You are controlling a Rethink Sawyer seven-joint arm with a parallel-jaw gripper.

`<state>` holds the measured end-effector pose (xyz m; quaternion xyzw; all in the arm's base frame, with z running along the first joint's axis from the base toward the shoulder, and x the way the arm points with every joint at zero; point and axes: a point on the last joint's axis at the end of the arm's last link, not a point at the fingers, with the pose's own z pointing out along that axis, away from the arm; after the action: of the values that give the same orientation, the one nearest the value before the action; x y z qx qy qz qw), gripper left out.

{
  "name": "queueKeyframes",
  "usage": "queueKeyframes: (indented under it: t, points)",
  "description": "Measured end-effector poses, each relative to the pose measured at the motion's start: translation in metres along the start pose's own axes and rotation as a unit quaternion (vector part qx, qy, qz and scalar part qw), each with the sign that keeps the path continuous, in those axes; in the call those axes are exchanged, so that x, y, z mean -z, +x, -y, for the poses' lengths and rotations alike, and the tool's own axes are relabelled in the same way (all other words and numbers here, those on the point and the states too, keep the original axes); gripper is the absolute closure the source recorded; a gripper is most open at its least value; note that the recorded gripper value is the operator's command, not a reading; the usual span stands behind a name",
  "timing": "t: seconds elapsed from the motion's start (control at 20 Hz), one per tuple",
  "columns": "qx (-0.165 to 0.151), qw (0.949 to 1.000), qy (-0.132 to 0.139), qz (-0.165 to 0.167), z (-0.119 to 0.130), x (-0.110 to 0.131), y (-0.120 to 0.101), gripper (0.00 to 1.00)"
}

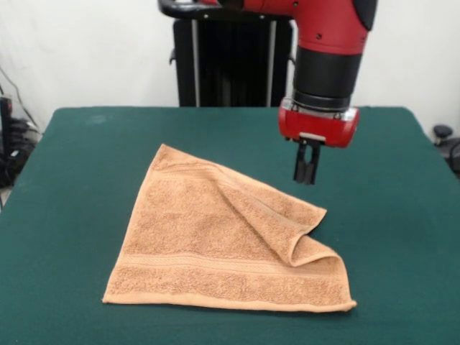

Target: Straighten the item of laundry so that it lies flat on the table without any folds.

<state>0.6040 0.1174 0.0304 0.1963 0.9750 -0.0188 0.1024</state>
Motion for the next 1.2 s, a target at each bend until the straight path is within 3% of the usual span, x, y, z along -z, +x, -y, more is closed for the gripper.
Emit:
queueKeyframes:
  t: [0.6, 0.95, 1.2]
  points:
    - [-0.021, 0.9997, 0.002, 0.007, 0.011, -0.005, -0.021, 1.00]
    - [-0.033, 0.9993, 0.017, -0.009, 0.035, -0.052, -0.015, 1.00]
    - [-0.028, 0.9993, 0.023, -0.002, 0.041, -0.074, -0.010, 1.00]
